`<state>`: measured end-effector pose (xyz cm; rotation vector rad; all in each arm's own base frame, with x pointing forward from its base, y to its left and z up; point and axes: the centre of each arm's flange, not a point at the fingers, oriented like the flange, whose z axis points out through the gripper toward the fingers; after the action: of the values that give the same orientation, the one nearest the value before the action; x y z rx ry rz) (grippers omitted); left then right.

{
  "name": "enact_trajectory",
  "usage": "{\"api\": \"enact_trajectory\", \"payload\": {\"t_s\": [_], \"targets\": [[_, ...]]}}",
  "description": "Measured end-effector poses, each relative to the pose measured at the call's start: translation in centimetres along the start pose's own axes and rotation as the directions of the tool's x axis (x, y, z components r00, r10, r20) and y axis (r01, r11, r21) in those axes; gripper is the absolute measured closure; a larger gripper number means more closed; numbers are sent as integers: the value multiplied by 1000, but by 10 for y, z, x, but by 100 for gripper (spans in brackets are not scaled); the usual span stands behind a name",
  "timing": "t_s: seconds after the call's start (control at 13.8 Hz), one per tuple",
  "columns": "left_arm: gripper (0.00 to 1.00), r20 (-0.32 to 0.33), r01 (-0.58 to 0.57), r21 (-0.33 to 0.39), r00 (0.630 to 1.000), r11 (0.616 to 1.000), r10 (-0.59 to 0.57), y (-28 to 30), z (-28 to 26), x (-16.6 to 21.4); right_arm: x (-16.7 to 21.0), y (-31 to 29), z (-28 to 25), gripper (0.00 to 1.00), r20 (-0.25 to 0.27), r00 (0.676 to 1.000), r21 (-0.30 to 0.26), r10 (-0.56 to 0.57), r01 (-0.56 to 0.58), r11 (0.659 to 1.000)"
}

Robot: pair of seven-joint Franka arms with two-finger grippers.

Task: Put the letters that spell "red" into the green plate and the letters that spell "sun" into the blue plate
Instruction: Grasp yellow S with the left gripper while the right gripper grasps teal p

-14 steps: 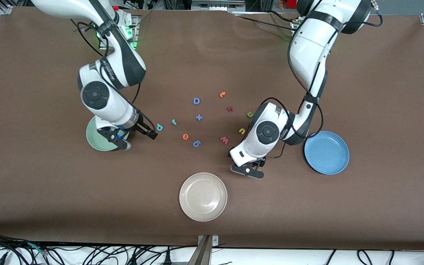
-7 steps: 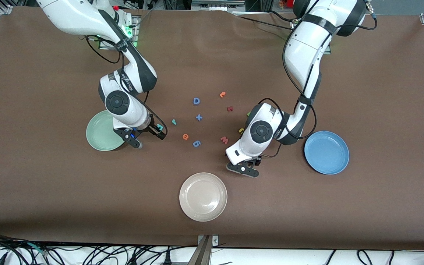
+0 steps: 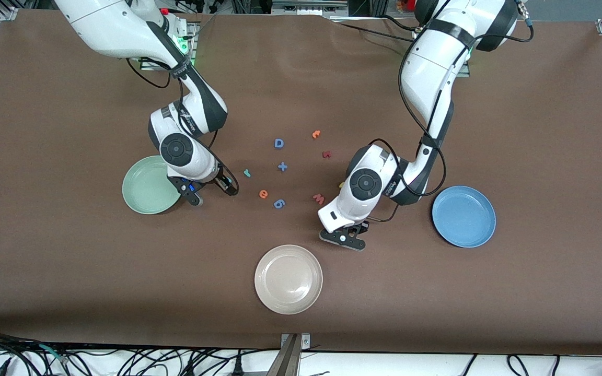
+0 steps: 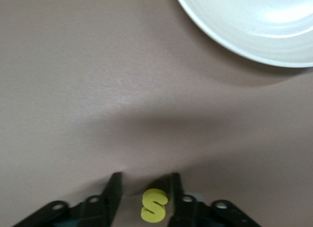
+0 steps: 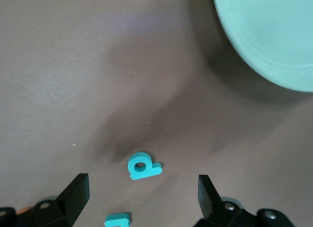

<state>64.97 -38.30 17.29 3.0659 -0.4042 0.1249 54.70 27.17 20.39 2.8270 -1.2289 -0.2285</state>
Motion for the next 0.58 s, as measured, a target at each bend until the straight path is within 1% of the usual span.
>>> {"api": "enact_trajectory", "payload": {"t_s": [0.07, 0.22, 0.29, 0.36, 0.44, 0.51, 0.58], "targets": [[57, -1, 9, 8, 1000, 1000, -9, 0, 0, 0, 1, -1, 2, 1, 0, 1000, 4, 30, -30, 1000], [70, -3, 25, 19, 1000, 1000, -25, 0, 0, 0, 1, -2, 7, 1, 1, 997, 17, 71, -71, 997], [70, -1, 34, 20, 999, 999, -34, 0, 0, 0, 2, -3, 9, 2, 2, 997, 20, 79, -79, 997], [77, 2, 41, 22, 999, 999, -41, 1, -1, -1, 1, -2, 12, 2, 3, 997, 19, 83, -83, 996], [77, 4, 53, 23, 999, 998, -53, 1, -1, -1, 1, -1, 15, 2, 3, 996, 21, 84, -84, 996], [80, 6, 58, 24, 998, 998, -58, 2, -1, -1, 0, 2, 20, 4, 3, 996, 27, 85, -85, 996], [81, 8, 63, 24, 998, 998, -63, 2, -1, -2, -2, 5, 26, 4, 2, 996, 39, 85, -85, 996]]}}
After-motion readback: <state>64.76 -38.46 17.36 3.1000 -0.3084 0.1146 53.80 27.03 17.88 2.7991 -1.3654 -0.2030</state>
